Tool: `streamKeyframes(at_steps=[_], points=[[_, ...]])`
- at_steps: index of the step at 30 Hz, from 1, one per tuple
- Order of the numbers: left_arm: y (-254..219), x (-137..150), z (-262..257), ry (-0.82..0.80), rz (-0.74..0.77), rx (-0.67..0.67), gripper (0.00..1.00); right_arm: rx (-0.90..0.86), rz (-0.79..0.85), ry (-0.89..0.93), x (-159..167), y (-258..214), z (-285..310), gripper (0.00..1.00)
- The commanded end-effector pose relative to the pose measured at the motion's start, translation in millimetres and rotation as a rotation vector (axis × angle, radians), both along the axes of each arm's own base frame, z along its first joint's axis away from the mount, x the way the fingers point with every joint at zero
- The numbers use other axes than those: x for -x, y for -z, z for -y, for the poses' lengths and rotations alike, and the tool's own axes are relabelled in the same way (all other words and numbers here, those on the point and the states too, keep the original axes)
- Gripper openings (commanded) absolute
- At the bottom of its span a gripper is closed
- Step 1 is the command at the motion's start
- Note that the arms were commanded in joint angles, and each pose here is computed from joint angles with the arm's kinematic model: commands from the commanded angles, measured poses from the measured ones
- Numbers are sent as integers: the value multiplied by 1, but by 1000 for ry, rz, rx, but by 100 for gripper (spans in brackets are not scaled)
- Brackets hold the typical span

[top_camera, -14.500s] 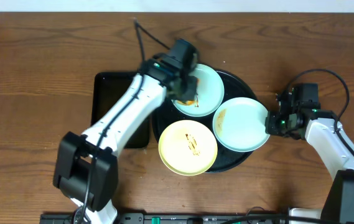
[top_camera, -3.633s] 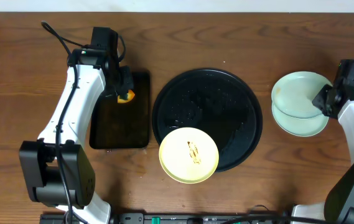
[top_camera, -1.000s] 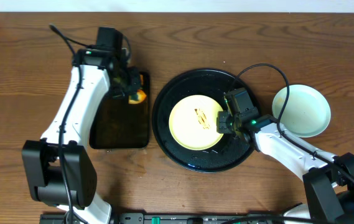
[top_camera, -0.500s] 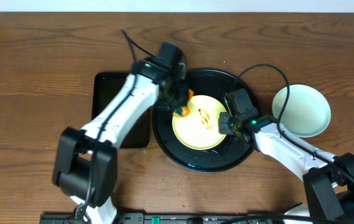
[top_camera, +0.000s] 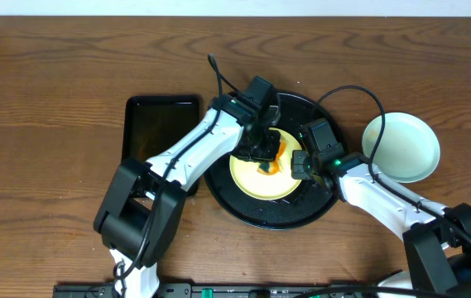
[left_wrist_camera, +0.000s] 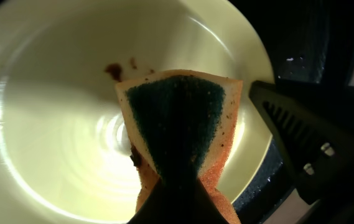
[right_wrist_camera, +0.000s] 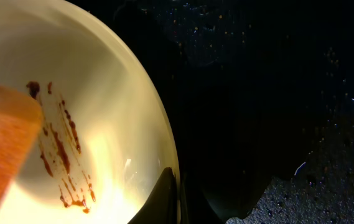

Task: Clean dirty plates on tray and stack at the side
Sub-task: 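Bring the sponge in the left gripper over the yellow plate, then scrub the yellow plate with the sponge while right gripper holds it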

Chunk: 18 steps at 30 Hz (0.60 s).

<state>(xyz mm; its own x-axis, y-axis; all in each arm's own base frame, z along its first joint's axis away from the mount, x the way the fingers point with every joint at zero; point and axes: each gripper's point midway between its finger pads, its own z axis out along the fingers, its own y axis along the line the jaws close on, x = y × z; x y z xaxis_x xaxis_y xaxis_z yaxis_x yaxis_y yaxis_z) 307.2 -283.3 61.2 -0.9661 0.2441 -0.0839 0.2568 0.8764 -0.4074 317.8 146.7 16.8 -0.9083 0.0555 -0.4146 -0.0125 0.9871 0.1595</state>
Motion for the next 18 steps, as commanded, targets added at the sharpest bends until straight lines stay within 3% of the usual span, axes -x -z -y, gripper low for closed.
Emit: streamKeyframes(at_steps=[1,18], points=[[6,11,10,31,-41,41,8,20,11,6,1,-2,1,1],[29,27,30,50,-164,128,8,21,8,6,2,-1,1,1]])
